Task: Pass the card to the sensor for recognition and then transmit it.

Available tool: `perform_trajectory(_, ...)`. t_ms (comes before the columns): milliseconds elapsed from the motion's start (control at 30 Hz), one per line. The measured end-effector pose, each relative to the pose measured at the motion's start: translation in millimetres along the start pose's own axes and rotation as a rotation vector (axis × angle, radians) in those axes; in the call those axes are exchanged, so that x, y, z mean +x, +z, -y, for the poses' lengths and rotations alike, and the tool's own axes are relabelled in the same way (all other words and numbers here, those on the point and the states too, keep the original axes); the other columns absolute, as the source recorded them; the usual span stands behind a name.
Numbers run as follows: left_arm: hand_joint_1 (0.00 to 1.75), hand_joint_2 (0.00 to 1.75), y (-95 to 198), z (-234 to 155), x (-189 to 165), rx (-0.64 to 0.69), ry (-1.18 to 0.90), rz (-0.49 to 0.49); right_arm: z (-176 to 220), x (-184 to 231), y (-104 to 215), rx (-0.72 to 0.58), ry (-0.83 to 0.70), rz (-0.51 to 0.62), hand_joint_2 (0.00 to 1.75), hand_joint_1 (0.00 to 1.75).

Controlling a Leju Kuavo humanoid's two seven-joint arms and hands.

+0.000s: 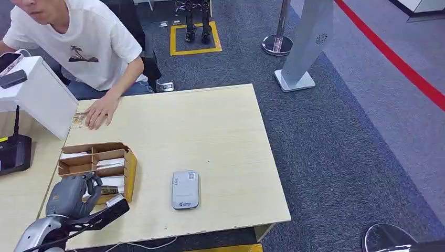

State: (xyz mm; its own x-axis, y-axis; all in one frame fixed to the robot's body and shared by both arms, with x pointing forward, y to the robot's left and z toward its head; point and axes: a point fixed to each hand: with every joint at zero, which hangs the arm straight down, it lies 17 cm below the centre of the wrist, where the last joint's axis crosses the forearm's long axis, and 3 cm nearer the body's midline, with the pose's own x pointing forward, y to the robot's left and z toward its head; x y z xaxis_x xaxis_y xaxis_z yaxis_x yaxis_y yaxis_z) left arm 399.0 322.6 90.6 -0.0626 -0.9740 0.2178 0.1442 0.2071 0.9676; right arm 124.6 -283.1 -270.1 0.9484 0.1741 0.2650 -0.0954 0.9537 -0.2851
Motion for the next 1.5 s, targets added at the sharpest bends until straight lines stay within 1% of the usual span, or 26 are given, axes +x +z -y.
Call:
perform_trajectory(733, 1.75, 1.75, -3.1, -5.3, 0.4, 0.007, 0.006, 0.005, 0.1, 1.0, 0.0, -0.001, -0.002, 0.006, 0.00, 0.00)
perform_trajectory(767, 1.41, 1.75, -3.2, -5.2, 1.0, 0.006, 0.012, 0.008, 0.1, 1.0, 0.0, -0.001, -0.002, 0.006, 0.00, 0.00)
perform_trajectory(800, 0.00, 1.75, -3.3, -5.2, 1.5, 0.004, 0.020, 0.009, 0.1, 1.0, 0.0, -0.001, -0.002, 0.006, 0.00, 0.00)
perform_trajectory(1500, 0.00, 1.75, -4.4, -6.8, 1.2, 0.003, 0.025, 0.010, -0.1, 0.3, 0.1, 0.000, -0.001, 0.003, 0.00, 0.00)
